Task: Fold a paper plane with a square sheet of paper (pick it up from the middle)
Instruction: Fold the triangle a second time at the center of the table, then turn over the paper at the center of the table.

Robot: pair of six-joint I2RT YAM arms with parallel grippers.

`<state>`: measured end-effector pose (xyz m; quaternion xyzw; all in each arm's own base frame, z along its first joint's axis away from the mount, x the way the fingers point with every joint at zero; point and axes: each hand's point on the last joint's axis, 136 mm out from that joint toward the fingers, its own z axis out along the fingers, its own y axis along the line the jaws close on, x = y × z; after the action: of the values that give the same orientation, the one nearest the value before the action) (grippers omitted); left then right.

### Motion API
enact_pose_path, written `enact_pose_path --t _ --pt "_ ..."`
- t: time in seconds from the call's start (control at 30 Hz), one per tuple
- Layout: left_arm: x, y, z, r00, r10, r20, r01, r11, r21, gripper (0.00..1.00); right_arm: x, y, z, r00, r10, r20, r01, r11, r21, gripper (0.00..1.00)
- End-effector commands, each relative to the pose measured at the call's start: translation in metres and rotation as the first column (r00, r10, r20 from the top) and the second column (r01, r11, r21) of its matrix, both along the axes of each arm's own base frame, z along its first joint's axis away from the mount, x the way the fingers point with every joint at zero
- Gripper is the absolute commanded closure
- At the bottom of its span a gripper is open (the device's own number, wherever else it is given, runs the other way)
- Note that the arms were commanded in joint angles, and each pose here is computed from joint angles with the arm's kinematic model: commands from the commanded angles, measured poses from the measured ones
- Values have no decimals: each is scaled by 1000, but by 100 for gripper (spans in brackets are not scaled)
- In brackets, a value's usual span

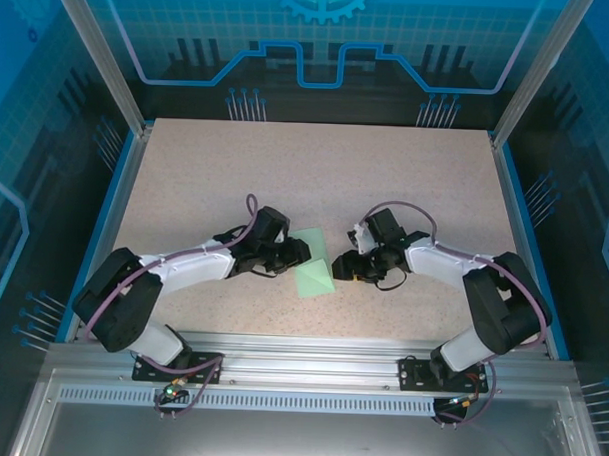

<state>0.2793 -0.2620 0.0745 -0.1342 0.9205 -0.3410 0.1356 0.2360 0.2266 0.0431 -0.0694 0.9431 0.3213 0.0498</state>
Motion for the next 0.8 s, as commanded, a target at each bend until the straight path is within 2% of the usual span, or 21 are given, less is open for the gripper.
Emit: enact_pose_path --t 0.0,0.27,0.77 --pt "-1 -15 -4 999 -48 -16 48 999 0 62 0 6 -4 1000 24 -2 -24 999 -23 44" --pt "-1 -26 -22 997 -65 -53 66 998 20 63 1 12 -12 999 36 -15 -37 998 -42 43" --pt "-6 -18 -48 994 -50 -102 58 995 76 66 -1 17 -26 997 58 -51 -61 997 -57 41"
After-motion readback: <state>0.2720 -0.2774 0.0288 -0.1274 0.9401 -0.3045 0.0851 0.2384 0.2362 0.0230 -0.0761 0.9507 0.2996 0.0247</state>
